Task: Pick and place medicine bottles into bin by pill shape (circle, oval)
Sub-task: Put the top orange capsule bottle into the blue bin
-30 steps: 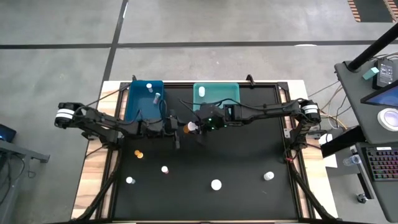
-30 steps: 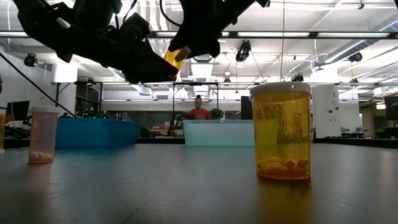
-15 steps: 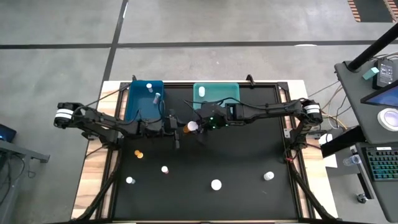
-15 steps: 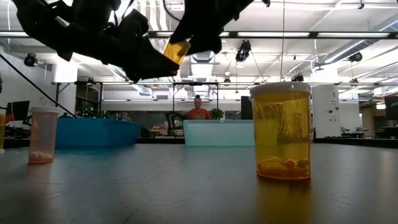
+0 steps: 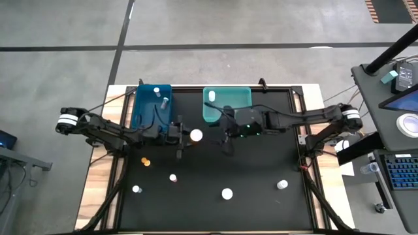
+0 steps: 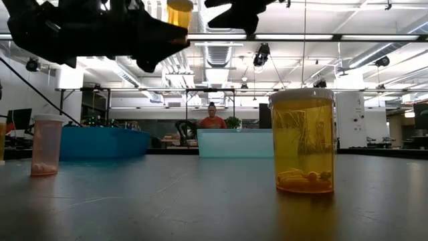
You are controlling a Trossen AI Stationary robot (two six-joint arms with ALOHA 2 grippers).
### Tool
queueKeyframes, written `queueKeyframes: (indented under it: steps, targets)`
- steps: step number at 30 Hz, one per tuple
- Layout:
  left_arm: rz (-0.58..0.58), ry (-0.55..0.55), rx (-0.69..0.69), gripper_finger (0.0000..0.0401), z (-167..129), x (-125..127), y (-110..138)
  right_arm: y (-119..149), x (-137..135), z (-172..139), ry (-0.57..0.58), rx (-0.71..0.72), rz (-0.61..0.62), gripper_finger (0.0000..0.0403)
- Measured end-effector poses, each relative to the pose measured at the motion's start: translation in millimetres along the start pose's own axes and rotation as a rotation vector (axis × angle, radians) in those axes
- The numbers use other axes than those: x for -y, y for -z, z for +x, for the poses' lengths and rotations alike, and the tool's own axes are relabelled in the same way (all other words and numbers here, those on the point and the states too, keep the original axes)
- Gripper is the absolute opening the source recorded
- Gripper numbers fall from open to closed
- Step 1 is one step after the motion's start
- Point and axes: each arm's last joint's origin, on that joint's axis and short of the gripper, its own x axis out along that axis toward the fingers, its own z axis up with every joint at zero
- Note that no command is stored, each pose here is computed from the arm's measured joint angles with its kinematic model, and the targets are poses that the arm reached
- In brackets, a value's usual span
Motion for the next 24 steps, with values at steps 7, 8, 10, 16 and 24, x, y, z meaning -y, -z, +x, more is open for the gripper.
queueKeyframes:
  steps: [7,8,10,16,24]
  targets:
    - [-0.003,0.023,0.021,0.0161,0,1,-2,31,-4,20,-0.009,0.247,-0.038,0.029]
    - [-0.006,0.023,0.024,0.0161,-1,1,-2,35,-4,23,-0.008,0.272,-0.043,0.029]
    - [-0.009,0.023,0.026,0.0161,0,1,-2,42,-5,30,-0.006,0.32,-0.055,0.029]
    - [-0.009,0.023,0.028,0.0162,0,1,-2,53,-6,50,0.0,0.385,-0.103,0.029]
    - [-0.009,0.022,0.027,0.0162,-1,0,-1,49,-7,67,0.006,0.391,-0.139,0.0286]
